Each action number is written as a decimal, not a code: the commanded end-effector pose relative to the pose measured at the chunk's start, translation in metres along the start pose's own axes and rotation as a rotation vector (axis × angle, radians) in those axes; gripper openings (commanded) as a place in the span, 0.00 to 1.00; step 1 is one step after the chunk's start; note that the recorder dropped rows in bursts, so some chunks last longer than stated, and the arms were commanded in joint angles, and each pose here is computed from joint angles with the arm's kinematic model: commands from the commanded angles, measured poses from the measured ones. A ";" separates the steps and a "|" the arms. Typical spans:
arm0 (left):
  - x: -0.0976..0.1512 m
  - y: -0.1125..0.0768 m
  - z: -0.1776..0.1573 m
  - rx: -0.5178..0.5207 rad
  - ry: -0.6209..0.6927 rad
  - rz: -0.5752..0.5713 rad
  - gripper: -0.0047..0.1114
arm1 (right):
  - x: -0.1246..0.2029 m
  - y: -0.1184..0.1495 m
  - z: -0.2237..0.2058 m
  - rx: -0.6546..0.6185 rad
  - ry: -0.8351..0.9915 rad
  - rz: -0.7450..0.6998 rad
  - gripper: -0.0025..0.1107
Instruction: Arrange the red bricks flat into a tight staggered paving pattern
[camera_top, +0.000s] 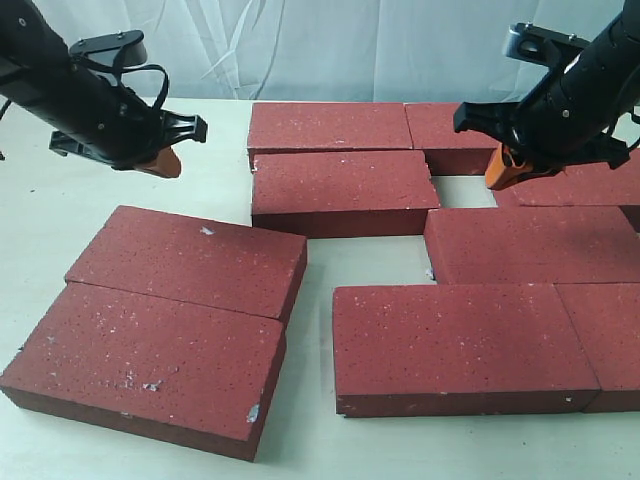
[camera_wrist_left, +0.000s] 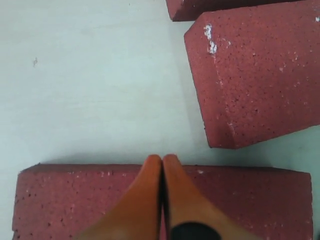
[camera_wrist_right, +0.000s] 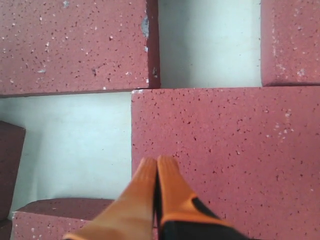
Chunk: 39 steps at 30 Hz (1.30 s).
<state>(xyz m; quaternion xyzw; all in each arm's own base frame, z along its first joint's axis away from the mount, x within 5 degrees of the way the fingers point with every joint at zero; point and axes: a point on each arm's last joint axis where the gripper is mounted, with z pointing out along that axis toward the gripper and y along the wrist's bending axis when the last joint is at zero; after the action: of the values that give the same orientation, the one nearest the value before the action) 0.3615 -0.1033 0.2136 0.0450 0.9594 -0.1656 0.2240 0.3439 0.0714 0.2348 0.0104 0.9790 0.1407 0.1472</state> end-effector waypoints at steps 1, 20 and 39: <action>0.000 0.004 0.019 0.012 -0.013 -0.015 0.04 | 0.000 -0.001 -0.004 0.000 -0.010 -0.004 0.02; -0.032 0.003 0.084 0.041 0.117 -0.060 0.04 | -0.002 0.000 -0.001 -0.013 -0.023 0.011 0.02; -0.035 -0.036 0.128 0.104 0.117 -0.065 0.04 | -0.002 0.000 -0.001 -0.013 -0.023 0.011 0.02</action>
<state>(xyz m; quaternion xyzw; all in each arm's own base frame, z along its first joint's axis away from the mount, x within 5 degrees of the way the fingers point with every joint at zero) 0.4379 -0.1750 0.1311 0.0414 0.9651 -0.2117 0.1485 0.3445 0.0725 0.2353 0.0156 0.9774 0.1479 0.1504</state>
